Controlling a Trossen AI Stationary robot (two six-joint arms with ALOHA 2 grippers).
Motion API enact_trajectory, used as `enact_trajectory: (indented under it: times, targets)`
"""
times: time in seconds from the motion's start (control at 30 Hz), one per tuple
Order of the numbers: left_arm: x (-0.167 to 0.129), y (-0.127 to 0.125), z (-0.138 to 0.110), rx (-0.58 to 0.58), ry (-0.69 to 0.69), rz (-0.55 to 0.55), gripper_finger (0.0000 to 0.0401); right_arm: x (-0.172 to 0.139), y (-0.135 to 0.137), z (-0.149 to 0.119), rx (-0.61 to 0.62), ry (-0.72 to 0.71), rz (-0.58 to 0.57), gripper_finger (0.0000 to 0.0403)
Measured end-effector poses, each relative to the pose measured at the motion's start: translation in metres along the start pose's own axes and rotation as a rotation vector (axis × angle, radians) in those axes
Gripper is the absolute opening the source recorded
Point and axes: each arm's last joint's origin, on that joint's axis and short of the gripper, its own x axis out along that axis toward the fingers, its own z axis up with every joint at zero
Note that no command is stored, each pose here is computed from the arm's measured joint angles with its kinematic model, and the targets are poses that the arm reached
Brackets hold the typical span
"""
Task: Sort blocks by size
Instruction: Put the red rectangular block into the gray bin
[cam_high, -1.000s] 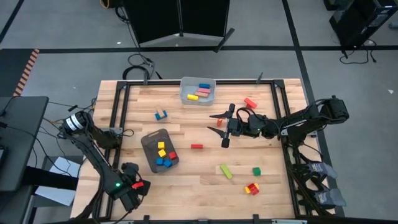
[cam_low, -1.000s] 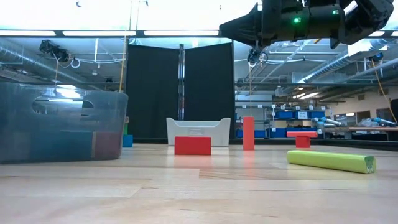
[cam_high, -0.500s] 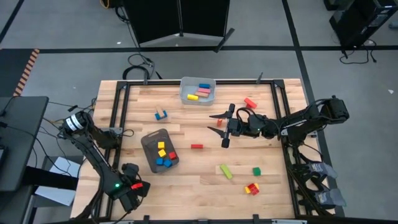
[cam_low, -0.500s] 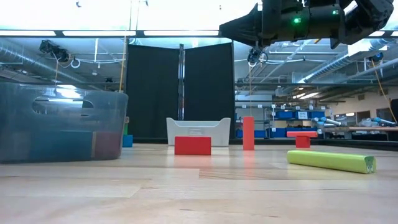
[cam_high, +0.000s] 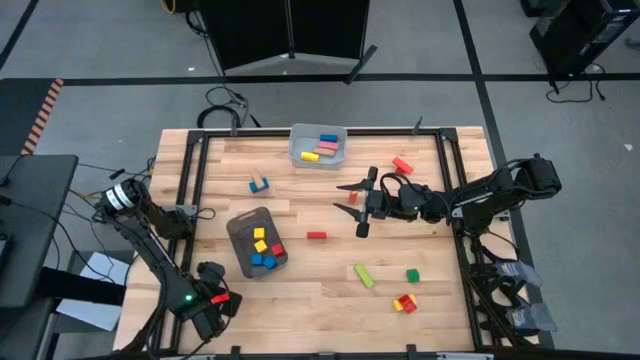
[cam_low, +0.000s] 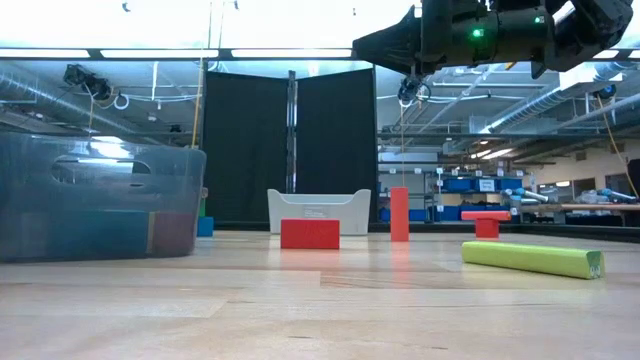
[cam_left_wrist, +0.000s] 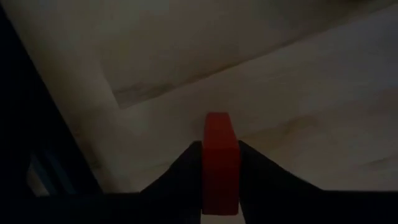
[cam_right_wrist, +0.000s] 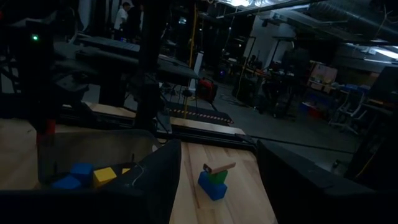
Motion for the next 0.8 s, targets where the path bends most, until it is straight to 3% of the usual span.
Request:
enact_trajectory:
  times: [0.23, 0.37, 0.57, 0.8]
  targets:
    - [-0.002, -0.001, 0.0, 0.058, -0.005, -0.008, 0.0064, 0.0, 0.0, 0.0, 0.0, 0.0, 0.0, 0.0217]
    - [-0.027, -0.007, 0.0, 0.092, -0.061, -0.042, 0.0064, 0.0, 0.0, 0.0, 0.0, -0.001, 0.0, 0.0216]
    - [-0.082, -0.018, 0.028, 0.159, -0.449, -0.113, 0.0064, 0.0, 0.0, 0.001, -0.029, -0.004, -0.012, 0.0215]
    - [-0.096, -0.05, 0.106, 0.246, -0.875, -0.057, 0.0064, -0.004, -0.002, 0.008, -0.023, -0.028, -0.035, 0.0213]
